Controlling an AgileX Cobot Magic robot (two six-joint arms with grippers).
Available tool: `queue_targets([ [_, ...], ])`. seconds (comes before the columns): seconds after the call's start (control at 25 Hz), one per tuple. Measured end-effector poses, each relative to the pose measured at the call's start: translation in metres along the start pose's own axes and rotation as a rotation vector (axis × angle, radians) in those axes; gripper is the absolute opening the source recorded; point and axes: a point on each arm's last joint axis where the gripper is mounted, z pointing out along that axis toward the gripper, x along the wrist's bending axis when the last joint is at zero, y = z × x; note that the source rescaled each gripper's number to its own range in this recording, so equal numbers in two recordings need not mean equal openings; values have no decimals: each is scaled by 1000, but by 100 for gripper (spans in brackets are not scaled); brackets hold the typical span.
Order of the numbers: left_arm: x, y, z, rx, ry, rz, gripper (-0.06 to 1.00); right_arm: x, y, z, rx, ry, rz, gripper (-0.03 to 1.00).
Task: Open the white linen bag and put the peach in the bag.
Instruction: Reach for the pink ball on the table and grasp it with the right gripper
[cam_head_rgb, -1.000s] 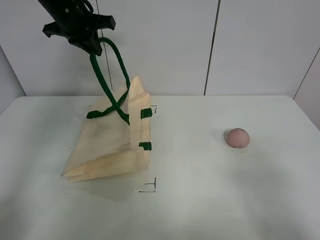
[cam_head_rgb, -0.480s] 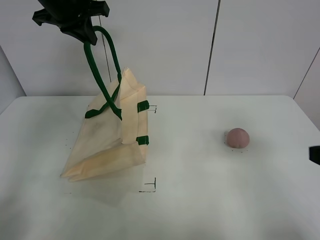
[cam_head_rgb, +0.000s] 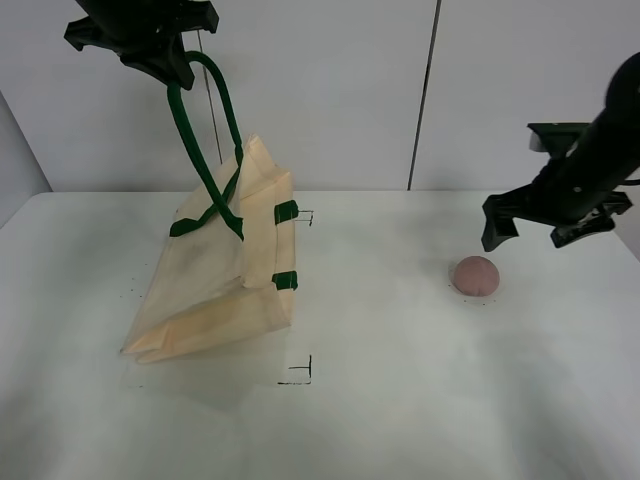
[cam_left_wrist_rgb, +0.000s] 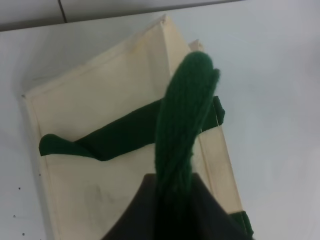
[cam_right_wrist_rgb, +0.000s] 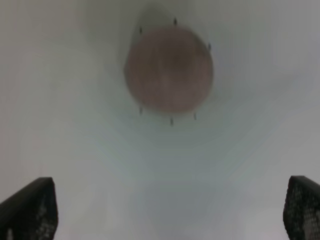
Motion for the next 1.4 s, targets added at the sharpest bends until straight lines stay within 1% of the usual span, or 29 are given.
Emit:
queue_targets([
  [0.16,0,0,-1,-2,0,0,0,14,30,42,43,15,-44,100],
  [0.32,0,0,-1,-3,0,0,0,15,42,73,78,16,-16,100],
  [0.52,0,0,-1,-3,0,0,0,8,37,107,141,4,-4,100],
  [0.64,0,0,-1,-3,0,0,0,0,36,122,145,-2,16,100],
  [0.88,0,0,-1,-3,0,0,0,-5,36,135,131,-9,27,100],
  [1.04,0,0,-1,-3,0,0,0,-6,32,147,161,-8,33,100],
  [1.08,0,0,-1,-3,0,0,0,-7,31,148,165,-8,34,98],
  [1.12,0,0,-1,-3,0,0,0,-7,31,149,164,-8,34,95],
  [1.16,0,0,-1,-3,0,0,0,-7,31,149,161,-8,33,87],
  [1.2,0,0,-1,-3,0,0,0,-7,31,149,160,-8,33,74],
  [1.28,0,0,-1,-3,0,0,0,-7,31,149,160,-8,33,39],
  [1.32,0,0,-1,-3,0,0,0,-7,32,148,157,-8,33,19],
  [1.36,0,0,-1,-3,0,0,0,-6,33,145,149,-7,34,7],
  [1.4,0,0,-1,-3,0,0,0,-6,35,142,139,-3,38,2],
])
